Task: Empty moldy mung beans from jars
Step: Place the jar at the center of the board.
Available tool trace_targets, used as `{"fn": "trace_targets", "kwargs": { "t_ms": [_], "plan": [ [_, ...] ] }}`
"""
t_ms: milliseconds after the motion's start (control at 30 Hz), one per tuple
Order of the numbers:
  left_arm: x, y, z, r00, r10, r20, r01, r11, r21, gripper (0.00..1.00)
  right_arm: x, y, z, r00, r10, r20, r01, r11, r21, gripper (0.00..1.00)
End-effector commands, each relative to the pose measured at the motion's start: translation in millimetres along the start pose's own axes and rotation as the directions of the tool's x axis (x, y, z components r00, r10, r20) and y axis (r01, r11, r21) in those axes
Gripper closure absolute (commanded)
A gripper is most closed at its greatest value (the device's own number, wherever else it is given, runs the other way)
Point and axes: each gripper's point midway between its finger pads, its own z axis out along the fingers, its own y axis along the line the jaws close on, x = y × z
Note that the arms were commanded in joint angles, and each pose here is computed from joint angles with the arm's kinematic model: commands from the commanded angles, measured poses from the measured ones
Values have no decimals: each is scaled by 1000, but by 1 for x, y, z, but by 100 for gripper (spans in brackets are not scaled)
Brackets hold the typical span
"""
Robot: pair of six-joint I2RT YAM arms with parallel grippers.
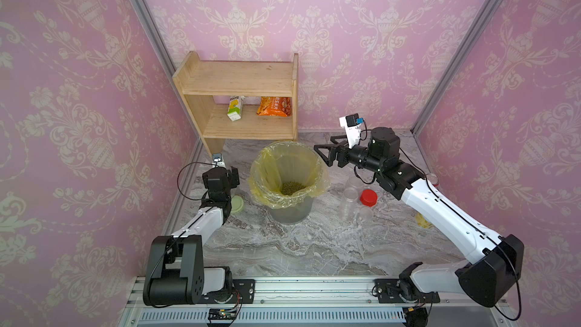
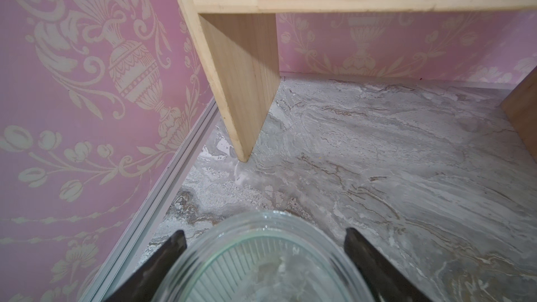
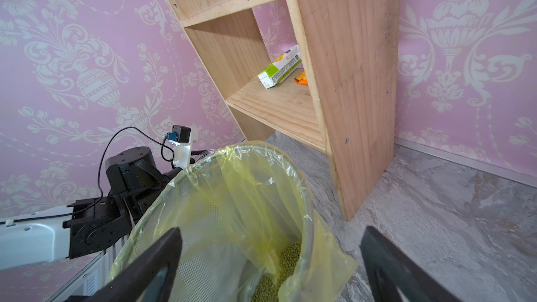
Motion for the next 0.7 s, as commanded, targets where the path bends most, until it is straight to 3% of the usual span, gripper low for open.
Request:
{"fn": "trace_targets", "kwargs": {
  "t_ms": [0, 667],
  "plan": [
    [-41, 15, 0, 986, -14, 168, 24, 998, -58, 100, 3, -2, -1, 1000, -27, -4, 27, 1000, -13, 2],
    [-20, 7, 25, 966, 55, 253, -38, 997, -70, 100, 5, -14, -4, 1000, -26, -14, 26, 1000, 8, 2]
  ]
}}
